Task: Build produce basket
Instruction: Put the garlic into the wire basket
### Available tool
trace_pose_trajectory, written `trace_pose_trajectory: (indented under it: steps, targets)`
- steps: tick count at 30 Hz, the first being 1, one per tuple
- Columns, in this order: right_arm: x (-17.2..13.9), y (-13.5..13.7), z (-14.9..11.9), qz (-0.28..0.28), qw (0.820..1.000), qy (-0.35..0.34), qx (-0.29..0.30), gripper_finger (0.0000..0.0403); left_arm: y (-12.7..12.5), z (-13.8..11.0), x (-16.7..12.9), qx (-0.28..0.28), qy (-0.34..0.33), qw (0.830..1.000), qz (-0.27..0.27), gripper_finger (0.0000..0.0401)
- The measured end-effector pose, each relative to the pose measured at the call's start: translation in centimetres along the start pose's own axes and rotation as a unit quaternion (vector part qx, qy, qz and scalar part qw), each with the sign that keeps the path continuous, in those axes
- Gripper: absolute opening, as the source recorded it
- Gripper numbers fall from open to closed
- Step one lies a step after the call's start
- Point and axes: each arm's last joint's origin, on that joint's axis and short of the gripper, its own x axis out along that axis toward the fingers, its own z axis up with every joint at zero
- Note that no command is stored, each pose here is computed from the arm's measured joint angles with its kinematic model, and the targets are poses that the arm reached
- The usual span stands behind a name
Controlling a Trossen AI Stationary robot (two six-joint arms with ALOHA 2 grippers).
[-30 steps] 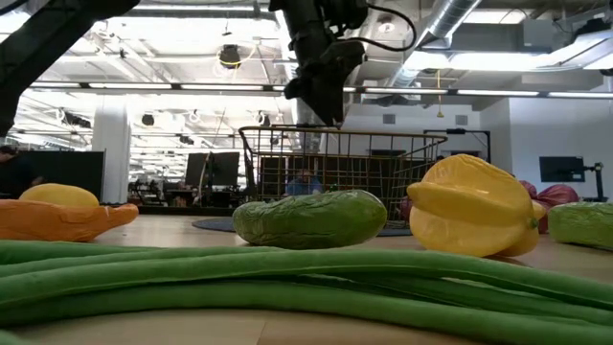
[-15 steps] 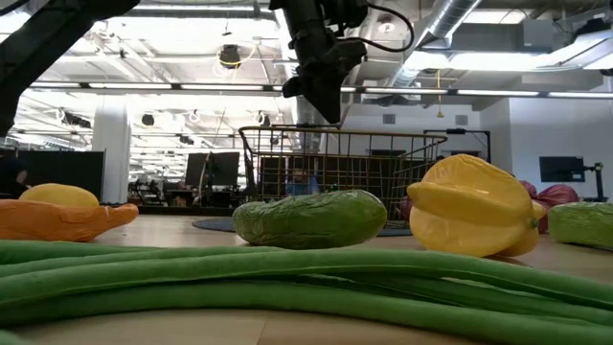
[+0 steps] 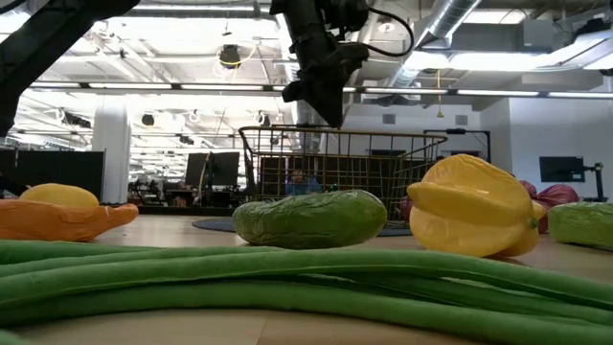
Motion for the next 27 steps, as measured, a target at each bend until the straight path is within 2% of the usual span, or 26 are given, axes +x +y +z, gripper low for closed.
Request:
trace_pose_trajectory:
  steps: [6,9,13,15,17,20,24,27]
  targets:
    - [0.0,0.0,0.0,0.000,1.000,0.000,0.000,0.0160,-0.2,-0.5,-0.1,-0.010,0.016,1.000,0.019,0.0027]
    - [0.0,0.0,0.0,0.000,1.000,0.000,0.001,0.0161,-0.6,-1.4,-1.1,-0.005,0.052,0.996,0.067,0.0021]
    - [0.0,0.0,0.0,0.000,1.000,0.000,0.001,0.0164,-1.4,-3.1,-3.6,0.000,0.094,0.984,0.153,0.0013]
    - [0.0,0.0,0.0,0.000,1.000,0.000,0.001,0.0164,-2.1,-3.2,-5.4,-0.007,0.055,0.984,0.168,0.0011]
    - [0.0,0.0,0.0,0.000,1.000,-0.001,0.001,0.0164,-2.4,-3.8,-7.8,-0.009,0.030,0.987,0.158,0.0009]
    - [0.0,0.0,0.0,0.000,1.000,0.001,0.001,0.0164,-2.6,-4.9,-10.8,-0.048,-0.012,0.984,0.170,0.0009]
    - [0.0,0.0,0.0,0.006,1.000,0.002,0.001,0.0164,-2.3,-7.3,-14.8,-0.091,-0.058,0.981,0.160,0.0009]
    - [0.0,0.1,0.0,0.012,1.000,0.004,0.002,0.0164,-1.9,-9.8,-17.1,-0.109,-0.068,0.981,0.147,0.0009]
